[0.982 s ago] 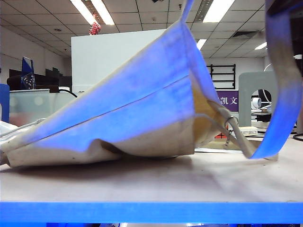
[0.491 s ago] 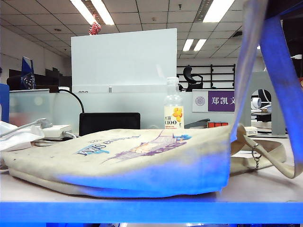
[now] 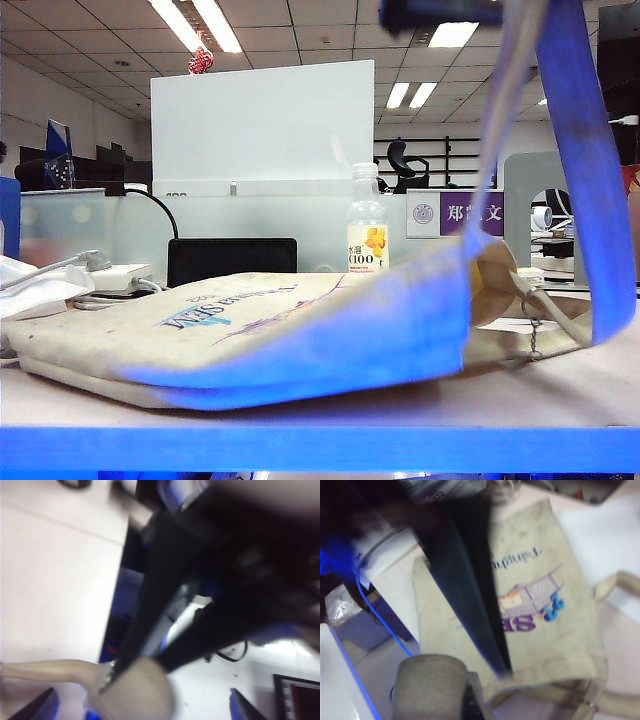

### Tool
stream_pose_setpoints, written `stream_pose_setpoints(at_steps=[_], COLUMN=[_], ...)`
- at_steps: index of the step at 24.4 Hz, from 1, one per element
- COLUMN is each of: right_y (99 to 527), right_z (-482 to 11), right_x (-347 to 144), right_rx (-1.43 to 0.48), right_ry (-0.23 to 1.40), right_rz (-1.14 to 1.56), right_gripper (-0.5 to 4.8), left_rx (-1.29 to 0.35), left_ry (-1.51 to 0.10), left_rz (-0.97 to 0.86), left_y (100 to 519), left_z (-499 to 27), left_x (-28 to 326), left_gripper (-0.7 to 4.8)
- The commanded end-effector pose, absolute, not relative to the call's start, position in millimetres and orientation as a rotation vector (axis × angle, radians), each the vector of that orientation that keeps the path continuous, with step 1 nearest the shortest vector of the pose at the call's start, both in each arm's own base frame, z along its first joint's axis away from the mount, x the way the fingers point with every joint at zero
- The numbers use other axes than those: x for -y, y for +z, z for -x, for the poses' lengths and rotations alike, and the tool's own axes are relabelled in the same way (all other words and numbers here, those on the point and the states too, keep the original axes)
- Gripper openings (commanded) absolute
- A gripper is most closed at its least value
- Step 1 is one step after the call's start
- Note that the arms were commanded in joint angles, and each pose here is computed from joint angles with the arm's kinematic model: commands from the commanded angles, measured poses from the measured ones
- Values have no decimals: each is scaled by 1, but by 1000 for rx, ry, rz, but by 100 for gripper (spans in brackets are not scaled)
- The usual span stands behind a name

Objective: Take the glasses case out of the canvas bag and put it on the table.

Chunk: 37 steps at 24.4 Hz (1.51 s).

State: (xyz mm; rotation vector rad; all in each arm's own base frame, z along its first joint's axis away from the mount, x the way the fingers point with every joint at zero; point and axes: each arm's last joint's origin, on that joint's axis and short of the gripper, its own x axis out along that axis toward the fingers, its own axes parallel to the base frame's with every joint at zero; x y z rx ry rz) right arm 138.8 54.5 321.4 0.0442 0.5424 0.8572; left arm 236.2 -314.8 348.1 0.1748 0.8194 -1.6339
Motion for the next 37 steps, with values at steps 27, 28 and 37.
stream_pose_setpoints(at_steps=[27,28,37], right_y=[364,364,361], right_z=[-123,-122,-117], right_x=[-53,-52,-49], right_rx=[-422,-422,-450], right_ry=[971,970,902], right_rz=[6,7,37], right_gripper=[111,153,247], left_rx=[-863,-860,-587], left_ry=[-1634,-1621,-1459], left_rz=[-192,-188,-26], left_y=[310,311,378], left_z=[-260,-263,-292], left_x=[329,326,272], left_gripper=[-6,-6,-6])
